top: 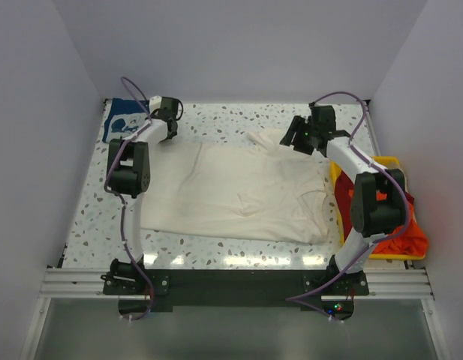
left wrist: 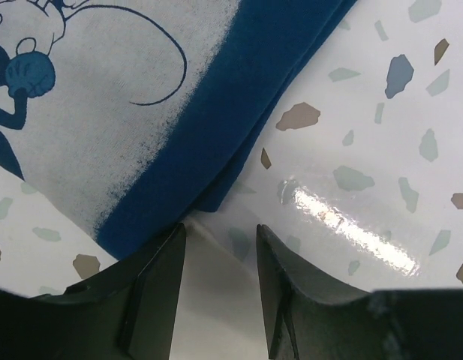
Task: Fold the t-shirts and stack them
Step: Fold the tshirt
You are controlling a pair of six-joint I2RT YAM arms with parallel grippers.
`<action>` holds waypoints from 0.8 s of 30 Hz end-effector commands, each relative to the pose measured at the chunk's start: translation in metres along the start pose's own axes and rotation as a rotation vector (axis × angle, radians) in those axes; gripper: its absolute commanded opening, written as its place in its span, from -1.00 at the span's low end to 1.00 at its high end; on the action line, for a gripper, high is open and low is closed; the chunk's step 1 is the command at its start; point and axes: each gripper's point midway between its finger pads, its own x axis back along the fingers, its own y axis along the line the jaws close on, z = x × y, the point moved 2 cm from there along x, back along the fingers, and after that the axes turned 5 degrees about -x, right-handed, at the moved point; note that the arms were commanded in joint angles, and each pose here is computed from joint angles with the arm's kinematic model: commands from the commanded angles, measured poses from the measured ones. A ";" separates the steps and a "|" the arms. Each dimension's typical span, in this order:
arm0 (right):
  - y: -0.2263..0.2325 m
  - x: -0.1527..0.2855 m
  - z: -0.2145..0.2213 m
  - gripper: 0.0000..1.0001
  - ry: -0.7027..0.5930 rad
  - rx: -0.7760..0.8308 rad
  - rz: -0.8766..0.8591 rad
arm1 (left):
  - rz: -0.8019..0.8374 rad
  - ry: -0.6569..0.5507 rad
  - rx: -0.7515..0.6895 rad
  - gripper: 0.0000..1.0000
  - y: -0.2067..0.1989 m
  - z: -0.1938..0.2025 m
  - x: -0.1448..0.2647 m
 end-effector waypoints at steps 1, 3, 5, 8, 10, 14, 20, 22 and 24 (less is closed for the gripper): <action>0.014 0.004 -0.013 0.22 -0.035 0.032 -0.057 | -0.032 0.021 0.015 -0.06 0.006 -0.003 -0.008; 0.012 0.003 -0.012 0.22 -0.034 0.032 -0.055 | -0.040 0.049 0.009 -0.13 0.006 0.006 -0.012; 0.012 0.003 -0.010 0.22 -0.024 0.031 -0.056 | -0.031 0.068 0.011 -0.27 0.005 0.014 -0.013; 0.010 0.001 -0.008 0.22 -0.012 0.033 -0.047 | -0.014 0.089 0.012 -0.54 0.004 0.021 -0.012; 0.009 0.000 -0.008 0.22 -0.011 0.035 -0.040 | 0.004 0.093 0.017 -0.70 0.003 0.022 -0.009; 0.007 0.000 -0.010 0.22 -0.015 0.035 -0.032 | 0.046 0.088 0.027 -1.00 -0.001 0.018 0.001; 0.004 -0.006 -0.011 0.22 -0.011 0.033 -0.025 | 0.107 0.004 0.067 -1.00 0.002 -0.011 0.032; 0.002 -0.012 -0.011 0.22 -0.008 0.033 -0.014 | 0.121 -0.032 0.084 -1.00 0.006 -0.022 0.046; -0.001 -0.016 -0.012 0.22 -0.001 0.040 0.001 | 0.128 -0.054 0.097 -1.00 0.009 -0.029 0.055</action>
